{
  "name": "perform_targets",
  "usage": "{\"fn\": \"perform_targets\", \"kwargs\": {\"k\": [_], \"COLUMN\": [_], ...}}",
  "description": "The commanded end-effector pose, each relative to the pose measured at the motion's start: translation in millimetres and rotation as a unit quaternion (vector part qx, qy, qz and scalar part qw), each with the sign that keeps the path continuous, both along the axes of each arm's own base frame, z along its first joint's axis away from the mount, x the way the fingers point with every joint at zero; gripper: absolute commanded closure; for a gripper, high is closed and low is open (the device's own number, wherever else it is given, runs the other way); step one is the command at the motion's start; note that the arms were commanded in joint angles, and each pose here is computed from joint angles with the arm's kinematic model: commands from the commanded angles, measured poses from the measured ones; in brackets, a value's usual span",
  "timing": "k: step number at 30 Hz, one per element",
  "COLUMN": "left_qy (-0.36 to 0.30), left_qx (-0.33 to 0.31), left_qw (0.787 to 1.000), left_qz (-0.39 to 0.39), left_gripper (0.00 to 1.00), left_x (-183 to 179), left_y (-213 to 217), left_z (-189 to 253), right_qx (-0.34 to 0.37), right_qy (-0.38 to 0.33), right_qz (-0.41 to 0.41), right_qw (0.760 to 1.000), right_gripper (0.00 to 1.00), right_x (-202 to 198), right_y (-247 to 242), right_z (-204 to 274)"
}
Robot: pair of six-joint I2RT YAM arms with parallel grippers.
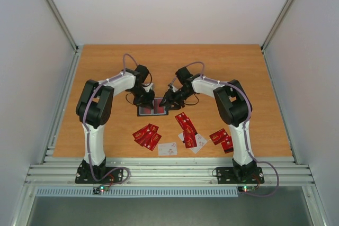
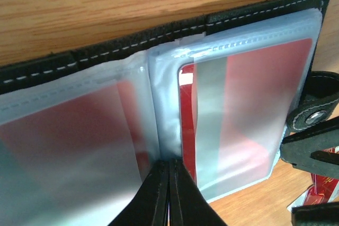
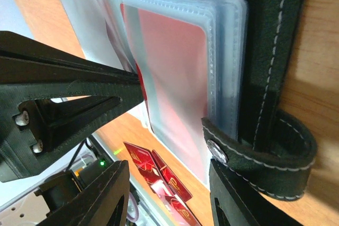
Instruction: Put the credit cards into the card holder
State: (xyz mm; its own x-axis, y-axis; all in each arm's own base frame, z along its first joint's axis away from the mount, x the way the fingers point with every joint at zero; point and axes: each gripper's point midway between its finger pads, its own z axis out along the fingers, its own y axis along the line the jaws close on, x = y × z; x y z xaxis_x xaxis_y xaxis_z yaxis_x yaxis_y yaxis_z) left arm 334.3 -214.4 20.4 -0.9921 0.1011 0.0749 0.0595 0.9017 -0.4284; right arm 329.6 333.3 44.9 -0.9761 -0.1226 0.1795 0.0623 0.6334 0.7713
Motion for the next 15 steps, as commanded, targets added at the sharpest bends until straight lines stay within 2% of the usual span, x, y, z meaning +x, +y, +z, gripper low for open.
{"fn": "perform_targets", "kwargs": {"k": [1, 15], "left_qy": [0.004, 0.014], "left_qx": [0.004, 0.013], "left_qw": [1.000, 1.000], "left_qz": [-0.005, -0.010], "left_gripper": [0.95, 0.97], "left_x": [2, -3], "left_y": [-1, 3], "left_z": [-12, -21], "right_qx": [0.000, -0.013], "right_qy": [-0.001, -0.010], "right_qz": [0.003, 0.006], "right_qw": [1.000, 1.000], "right_gripper": [0.57, 0.57], "right_x": [4, -1], "right_y": [1, -9], "right_z": [-5, -6]}}
